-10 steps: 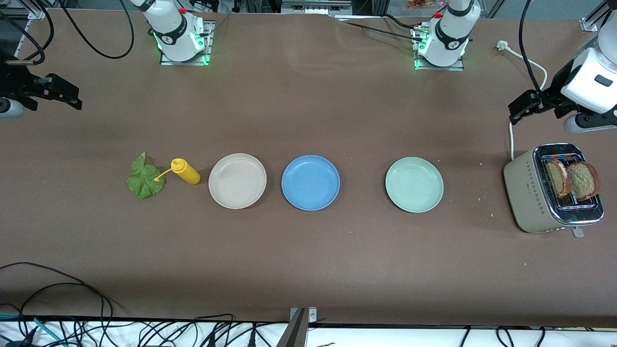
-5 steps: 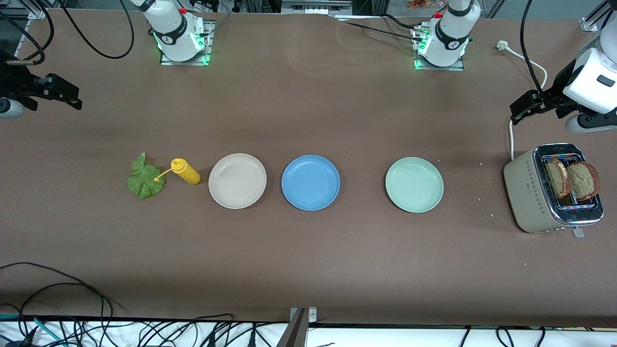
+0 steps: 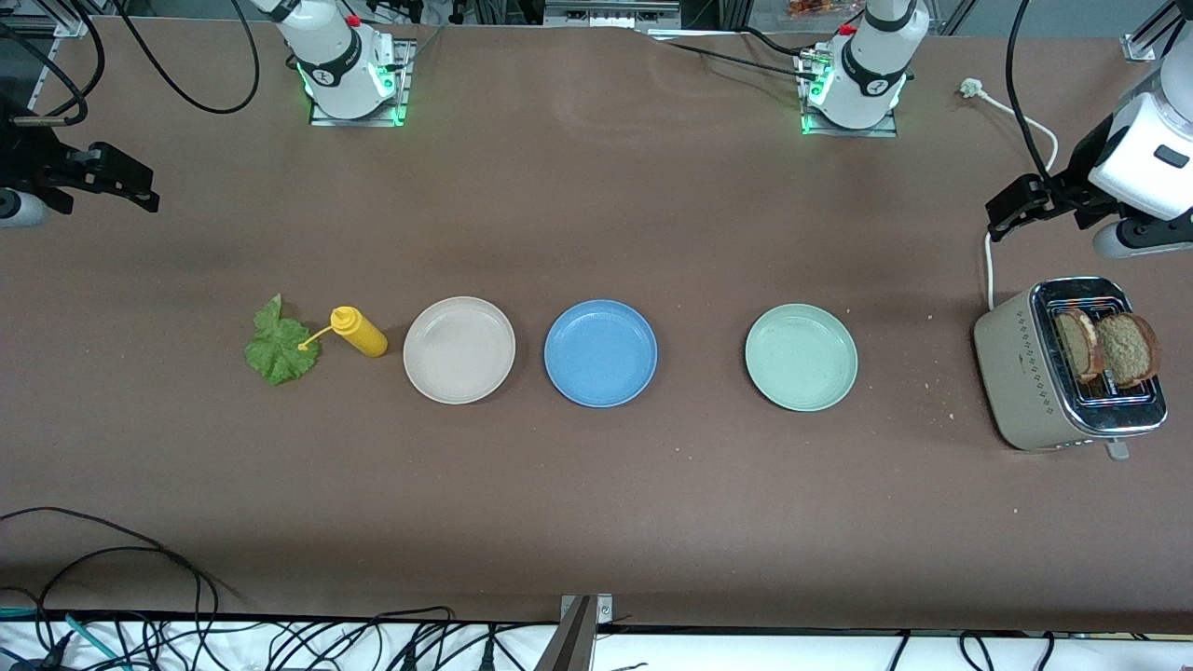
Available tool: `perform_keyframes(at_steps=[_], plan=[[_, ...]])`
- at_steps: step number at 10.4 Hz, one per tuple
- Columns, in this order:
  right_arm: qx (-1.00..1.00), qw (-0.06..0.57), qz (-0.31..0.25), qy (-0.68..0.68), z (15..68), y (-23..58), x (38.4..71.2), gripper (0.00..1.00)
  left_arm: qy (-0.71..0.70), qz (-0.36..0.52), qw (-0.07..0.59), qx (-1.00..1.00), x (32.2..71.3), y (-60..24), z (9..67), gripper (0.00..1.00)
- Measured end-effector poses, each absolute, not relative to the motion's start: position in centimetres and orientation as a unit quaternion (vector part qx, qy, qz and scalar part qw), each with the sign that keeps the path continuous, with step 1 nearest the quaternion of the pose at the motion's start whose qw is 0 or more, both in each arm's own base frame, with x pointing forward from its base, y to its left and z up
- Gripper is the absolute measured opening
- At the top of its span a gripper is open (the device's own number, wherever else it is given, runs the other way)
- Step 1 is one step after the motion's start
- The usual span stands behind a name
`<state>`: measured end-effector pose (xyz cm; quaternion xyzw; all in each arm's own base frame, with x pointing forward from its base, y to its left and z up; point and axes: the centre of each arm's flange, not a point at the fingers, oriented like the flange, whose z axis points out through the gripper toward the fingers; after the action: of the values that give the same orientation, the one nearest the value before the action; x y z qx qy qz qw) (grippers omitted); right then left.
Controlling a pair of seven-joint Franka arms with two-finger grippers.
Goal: Make sandwich in blue plate with both arms
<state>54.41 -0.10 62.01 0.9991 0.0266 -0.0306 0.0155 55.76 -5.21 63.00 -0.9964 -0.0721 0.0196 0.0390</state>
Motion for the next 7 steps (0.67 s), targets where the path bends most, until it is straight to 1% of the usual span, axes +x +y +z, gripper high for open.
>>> perform_keyframes(at_steps=[7], plan=[[0.999,0.015,-0.031,0.027,62.02,-0.10,54.41,1.00,-0.069,0.020,0.039,-0.997,55.72,-5.59,63.00,1.00]])
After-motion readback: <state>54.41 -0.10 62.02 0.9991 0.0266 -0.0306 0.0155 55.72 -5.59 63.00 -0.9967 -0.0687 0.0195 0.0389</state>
